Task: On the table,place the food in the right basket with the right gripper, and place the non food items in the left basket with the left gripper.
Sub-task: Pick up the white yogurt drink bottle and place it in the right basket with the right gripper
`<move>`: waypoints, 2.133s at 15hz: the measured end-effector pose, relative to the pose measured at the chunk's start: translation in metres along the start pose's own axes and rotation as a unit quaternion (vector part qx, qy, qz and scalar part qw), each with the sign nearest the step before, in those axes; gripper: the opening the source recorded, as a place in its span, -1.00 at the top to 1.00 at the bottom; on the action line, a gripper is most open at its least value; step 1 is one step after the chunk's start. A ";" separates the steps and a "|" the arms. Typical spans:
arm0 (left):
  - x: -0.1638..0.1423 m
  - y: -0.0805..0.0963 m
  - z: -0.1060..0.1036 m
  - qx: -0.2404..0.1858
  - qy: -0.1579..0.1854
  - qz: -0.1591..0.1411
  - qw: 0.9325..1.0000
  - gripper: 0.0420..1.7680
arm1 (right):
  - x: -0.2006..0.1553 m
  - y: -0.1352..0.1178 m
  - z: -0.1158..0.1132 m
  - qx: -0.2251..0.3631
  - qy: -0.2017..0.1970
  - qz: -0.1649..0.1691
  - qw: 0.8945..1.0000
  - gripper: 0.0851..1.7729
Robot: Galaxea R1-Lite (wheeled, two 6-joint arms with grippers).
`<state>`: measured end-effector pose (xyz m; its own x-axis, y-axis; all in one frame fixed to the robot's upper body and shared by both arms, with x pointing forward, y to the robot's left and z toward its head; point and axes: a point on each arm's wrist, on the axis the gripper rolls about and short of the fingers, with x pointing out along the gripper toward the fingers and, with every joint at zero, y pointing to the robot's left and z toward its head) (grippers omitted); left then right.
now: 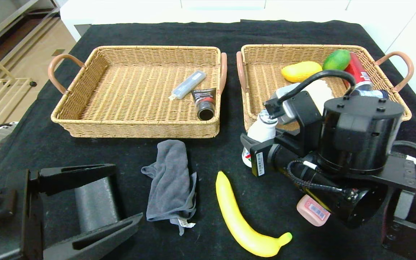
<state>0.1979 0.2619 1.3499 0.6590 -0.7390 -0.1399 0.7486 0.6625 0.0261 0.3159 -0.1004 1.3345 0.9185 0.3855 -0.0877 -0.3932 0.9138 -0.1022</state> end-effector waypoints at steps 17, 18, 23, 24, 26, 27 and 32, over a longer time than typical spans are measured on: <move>-0.002 -0.001 0.000 0.002 -0.001 0.001 1.000 -0.94 | 0.034 -0.085 0.075 0.043 -0.100 -0.119 0.987 0.04; -0.002 -0.001 0.000 0.002 -0.001 0.001 1.000 -0.94 | 0.040 -0.091 0.074 0.042 -0.099 -0.127 0.986 0.04; -0.002 0.000 0.000 0.002 -0.001 0.000 1.000 -0.94 | 0.060 -0.106 0.064 0.041 -0.093 -0.143 0.984 0.05; -0.002 0.000 0.000 0.002 -0.001 0.000 1.000 -0.94 | 0.063 -0.108 0.063 0.040 -0.092 -0.145 0.984 0.05; -0.001 0.000 0.000 0.002 -0.001 0.001 1.000 -0.94 | 0.068 -0.110 0.063 0.041 -0.093 -0.149 0.984 0.00; -0.001 0.000 0.000 0.002 -0.001 0.001 1.000 -0.94 | 0.070 -0.111 0.062 0.041 -0.093 -0.150 0.983 -0.10; -0.001 0.000 0.000 0.002 -0.001 0.001 1.000 -0.94 | 0.072 -0.111 0.059 0.039 -0.086 -0.150 0.984 -0.50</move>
<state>0.1967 0.2629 1.3497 0.6612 -0.7373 -0.1385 0.7470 0.6641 0.0305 0.4284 -0.1659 1.3984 0.9889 0.1062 0.1036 -0.1045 0.9943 -0.0214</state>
